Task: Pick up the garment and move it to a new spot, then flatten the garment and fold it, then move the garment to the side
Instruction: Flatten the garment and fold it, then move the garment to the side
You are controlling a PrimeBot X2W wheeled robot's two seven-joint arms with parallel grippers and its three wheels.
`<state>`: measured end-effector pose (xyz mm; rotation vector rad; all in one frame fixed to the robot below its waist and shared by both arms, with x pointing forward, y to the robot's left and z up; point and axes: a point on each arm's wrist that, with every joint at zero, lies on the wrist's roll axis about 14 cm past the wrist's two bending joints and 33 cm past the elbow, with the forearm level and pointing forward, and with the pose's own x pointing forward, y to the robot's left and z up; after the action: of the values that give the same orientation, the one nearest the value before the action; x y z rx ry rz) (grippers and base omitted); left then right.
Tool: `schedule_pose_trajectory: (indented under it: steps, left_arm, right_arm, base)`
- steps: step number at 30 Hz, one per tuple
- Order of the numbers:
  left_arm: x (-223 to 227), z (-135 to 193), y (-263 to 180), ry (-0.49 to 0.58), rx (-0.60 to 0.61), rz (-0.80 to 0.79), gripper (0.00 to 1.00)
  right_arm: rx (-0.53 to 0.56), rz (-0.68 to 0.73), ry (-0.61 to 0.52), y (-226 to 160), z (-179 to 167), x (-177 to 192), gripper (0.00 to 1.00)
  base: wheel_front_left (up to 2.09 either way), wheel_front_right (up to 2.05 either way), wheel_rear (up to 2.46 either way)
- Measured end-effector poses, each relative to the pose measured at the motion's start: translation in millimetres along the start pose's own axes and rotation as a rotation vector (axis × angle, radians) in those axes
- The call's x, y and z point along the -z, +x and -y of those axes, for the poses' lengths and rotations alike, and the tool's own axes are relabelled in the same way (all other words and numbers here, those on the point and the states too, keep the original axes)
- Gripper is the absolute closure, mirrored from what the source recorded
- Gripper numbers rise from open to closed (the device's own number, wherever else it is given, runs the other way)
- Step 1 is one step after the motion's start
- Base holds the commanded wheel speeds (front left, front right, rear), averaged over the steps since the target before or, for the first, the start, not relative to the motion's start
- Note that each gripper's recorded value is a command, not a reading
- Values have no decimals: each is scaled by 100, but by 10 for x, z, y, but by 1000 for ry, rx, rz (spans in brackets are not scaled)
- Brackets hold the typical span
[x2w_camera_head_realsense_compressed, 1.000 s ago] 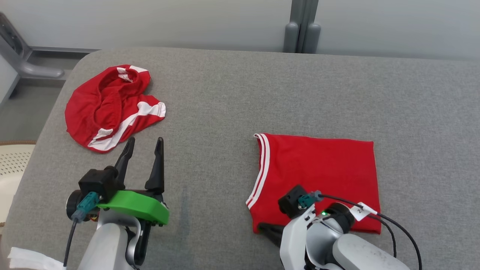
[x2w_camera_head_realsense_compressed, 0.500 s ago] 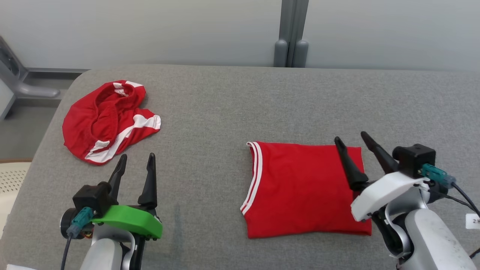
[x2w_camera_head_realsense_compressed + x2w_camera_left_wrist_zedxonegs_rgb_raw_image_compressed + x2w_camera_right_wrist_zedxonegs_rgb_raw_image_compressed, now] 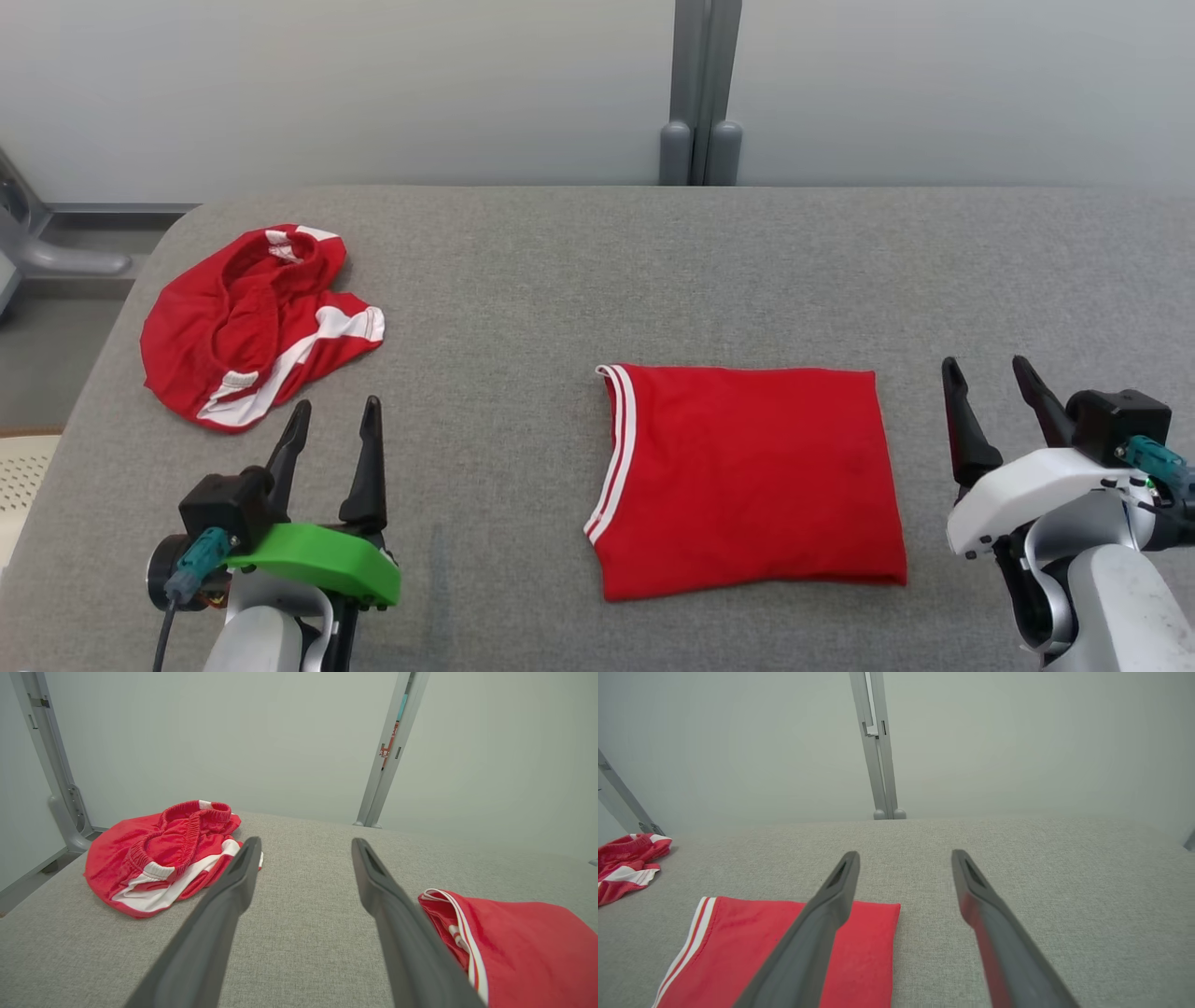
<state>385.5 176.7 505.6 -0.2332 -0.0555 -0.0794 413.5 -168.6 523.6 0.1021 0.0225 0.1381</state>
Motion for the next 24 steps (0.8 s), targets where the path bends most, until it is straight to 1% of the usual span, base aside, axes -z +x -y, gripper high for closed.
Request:
schedule_pose_trajectory:
  steps: [11, 24]
  left_arm:
    - [92, -52, -15, -13, -23, -27, 0]
    - [101, -73, -21, -21, -36, -27, 0]
  right_arm:
    - [20, -11, 6, -47, 37, 66, 0]
    - [12, -36, 11, -42, -1, 119, 0]
  base:
    - [0, 0, 0]
    - [0, 0, 0]
